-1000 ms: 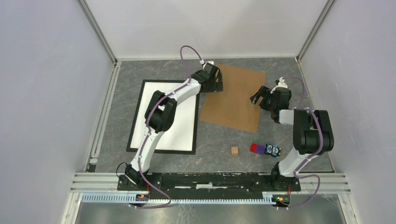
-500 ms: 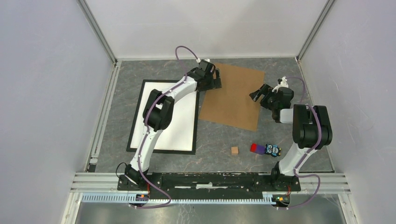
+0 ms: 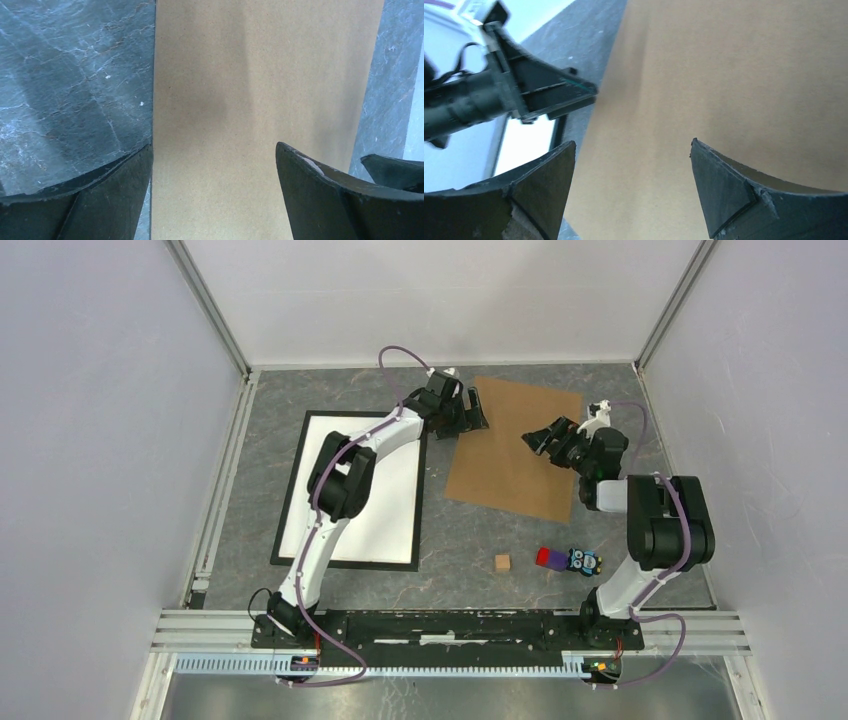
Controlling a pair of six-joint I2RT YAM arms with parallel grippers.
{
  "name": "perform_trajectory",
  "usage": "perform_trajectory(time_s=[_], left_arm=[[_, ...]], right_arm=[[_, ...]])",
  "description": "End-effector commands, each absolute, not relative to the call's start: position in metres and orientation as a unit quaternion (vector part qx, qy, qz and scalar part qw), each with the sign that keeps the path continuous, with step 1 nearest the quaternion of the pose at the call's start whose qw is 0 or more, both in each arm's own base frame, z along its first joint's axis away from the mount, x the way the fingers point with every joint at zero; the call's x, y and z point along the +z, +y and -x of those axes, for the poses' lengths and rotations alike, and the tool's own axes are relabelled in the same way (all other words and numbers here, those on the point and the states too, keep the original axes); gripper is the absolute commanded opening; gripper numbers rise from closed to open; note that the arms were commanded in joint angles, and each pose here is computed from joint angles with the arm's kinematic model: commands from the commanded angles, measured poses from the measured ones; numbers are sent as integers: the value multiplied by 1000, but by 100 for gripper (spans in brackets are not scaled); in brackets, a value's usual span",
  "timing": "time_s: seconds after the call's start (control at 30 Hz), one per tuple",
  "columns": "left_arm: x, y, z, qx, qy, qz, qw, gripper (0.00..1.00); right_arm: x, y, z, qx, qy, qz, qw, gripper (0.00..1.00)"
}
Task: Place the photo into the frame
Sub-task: Move the photo frame item to the center of the board.
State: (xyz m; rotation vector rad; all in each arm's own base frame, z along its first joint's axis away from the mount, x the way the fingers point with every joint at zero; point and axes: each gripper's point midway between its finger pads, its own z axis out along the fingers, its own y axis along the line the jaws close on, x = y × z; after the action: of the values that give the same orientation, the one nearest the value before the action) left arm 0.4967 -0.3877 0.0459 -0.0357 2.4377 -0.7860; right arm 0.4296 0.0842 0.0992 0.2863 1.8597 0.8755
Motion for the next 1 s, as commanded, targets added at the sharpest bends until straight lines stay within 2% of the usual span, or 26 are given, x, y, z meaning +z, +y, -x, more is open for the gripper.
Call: perform_trajectory(time_s=[0.0, 0.17, 0.27, 0.53, 0.7, 0.97], left_arm=[[17, -374, -478, -279, 929, 40, 241, 98], [19, -369, -480, -281, 928, 42, 242, 99], [16, -369, -479, -281, 928, 41, 239, 99], [14, -370, -480, -286, 928, 41, 235, 100], [14, -374, -479, -312, 924, 33, 219, 100], [33, -400, -469, -448, 878, 15, 166, 96]], right_arm=[[78, 45, -435, 228, 829, -125, 495, 91], [64, -6, -433, 73, 875, -133, 460, 93], [54, -20, -430, 40, 887, -138, 439, 94], [32, -20, -430, 53, 899, -148, 410, 94], [21, 2, -434, 117, 899, -139, 399, 93], [18, 23, -433, 183, 890, -131, 397, 93]])
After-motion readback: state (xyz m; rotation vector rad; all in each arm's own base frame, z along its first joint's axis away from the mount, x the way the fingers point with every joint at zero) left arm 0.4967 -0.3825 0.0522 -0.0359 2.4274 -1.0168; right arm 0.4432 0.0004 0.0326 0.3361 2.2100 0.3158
